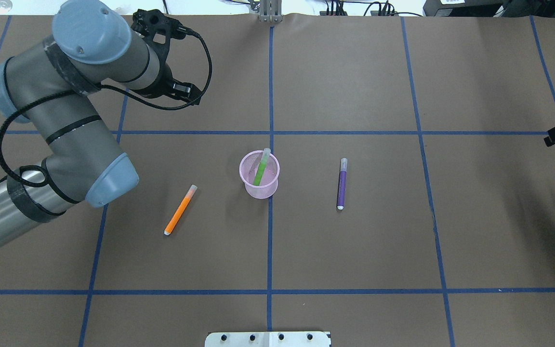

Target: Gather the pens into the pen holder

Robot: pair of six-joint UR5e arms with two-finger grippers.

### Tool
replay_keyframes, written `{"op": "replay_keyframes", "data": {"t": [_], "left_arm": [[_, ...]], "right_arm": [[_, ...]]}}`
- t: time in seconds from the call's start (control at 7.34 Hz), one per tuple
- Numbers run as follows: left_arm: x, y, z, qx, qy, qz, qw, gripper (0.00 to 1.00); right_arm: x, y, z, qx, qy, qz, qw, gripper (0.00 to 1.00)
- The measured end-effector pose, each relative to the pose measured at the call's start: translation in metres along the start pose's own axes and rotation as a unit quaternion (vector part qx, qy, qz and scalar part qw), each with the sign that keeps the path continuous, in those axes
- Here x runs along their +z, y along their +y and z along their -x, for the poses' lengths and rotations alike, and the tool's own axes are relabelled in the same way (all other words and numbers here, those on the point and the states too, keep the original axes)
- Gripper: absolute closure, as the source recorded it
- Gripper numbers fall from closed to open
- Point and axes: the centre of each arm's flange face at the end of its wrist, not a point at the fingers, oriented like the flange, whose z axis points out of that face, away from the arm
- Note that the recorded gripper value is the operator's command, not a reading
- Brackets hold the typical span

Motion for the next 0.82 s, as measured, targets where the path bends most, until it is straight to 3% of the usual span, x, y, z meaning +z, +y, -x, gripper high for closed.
{"op": "replay_keyframes", "data": {"t": [0.41,0.82], "left_arm": [[-0.024,-0.014,0.066,-0.006,-0.003,0.035,0.9994,0.06],[-0.026,-0.012,0.075,-0.004,-0.001,0.041,0.9991,0.06]], "right_arm": [[0.037,0.025,-0.087,-0.074,0.013,0.044,0.9962,0.16],[0.072,0.041,-0.127,-0.110,0.009,0.085,0.9903,0.22]]}}
